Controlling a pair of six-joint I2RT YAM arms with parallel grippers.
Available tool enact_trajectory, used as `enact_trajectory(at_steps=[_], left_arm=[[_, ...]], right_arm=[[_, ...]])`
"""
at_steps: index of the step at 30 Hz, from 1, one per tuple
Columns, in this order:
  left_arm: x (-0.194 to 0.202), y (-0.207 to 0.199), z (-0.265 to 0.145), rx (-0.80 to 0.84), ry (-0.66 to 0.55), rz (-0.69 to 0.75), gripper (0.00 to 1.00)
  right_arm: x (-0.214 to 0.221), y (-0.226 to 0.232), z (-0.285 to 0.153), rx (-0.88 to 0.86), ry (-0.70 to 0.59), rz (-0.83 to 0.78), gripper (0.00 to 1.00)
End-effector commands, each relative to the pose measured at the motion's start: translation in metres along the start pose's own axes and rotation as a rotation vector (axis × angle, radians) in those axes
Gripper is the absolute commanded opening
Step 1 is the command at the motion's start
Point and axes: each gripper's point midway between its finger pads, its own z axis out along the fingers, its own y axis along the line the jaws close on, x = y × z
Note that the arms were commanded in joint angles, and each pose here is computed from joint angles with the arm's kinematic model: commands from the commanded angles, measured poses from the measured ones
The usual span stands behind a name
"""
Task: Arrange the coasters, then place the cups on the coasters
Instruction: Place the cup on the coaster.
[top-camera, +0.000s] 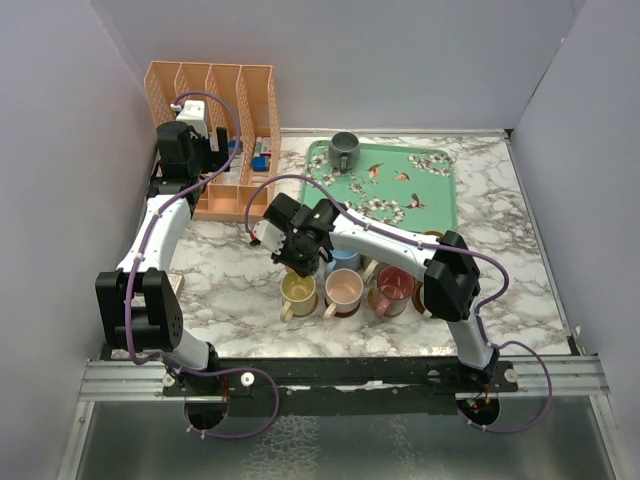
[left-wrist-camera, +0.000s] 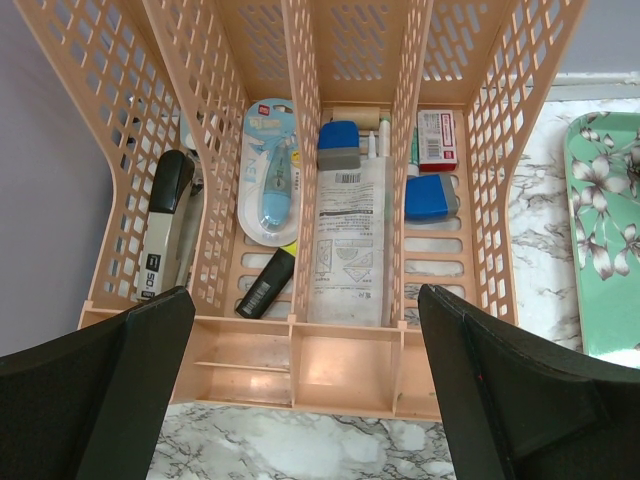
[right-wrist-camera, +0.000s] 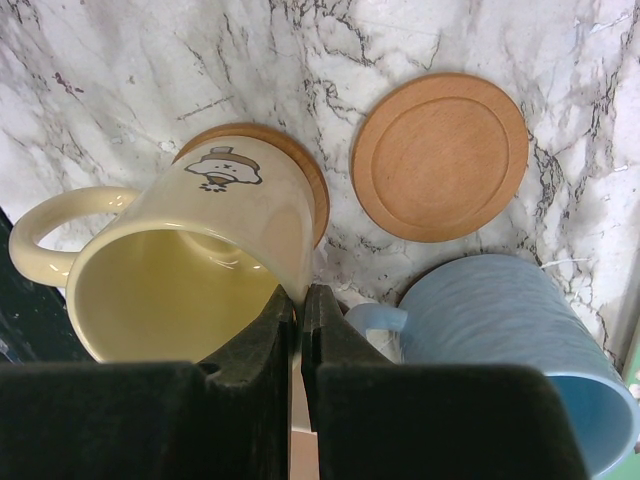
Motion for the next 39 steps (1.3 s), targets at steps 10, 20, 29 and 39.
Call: enact_trajectory(at_steps=[10,20,29,39], left_arm=[[-0.013,0.001,-0.009,0.014,-0.048,0.015,0.99],[-0.010,-0.002,-0.009,0.031,-0.049,0.023,0.99],[-0.006,-0.017,-0.007,0.118,-0.044,0.039,0.99],[-0.001,-0.045,0.010,0.203,-0.012,0.034,0.98]], right_arm=[[-0.014,-0.004,-0.001,0.041,-0.037,-0.008,0.26],[-0.039,-0.021,-0.033,0.135,-0.130,-0.010,0.65],[-0.060,-0.064,-0.088,0.219,-0.283,0.041,0.66],[-0.026,-0.145,-0.172,0.367,-0.417,0.195,0.66]])
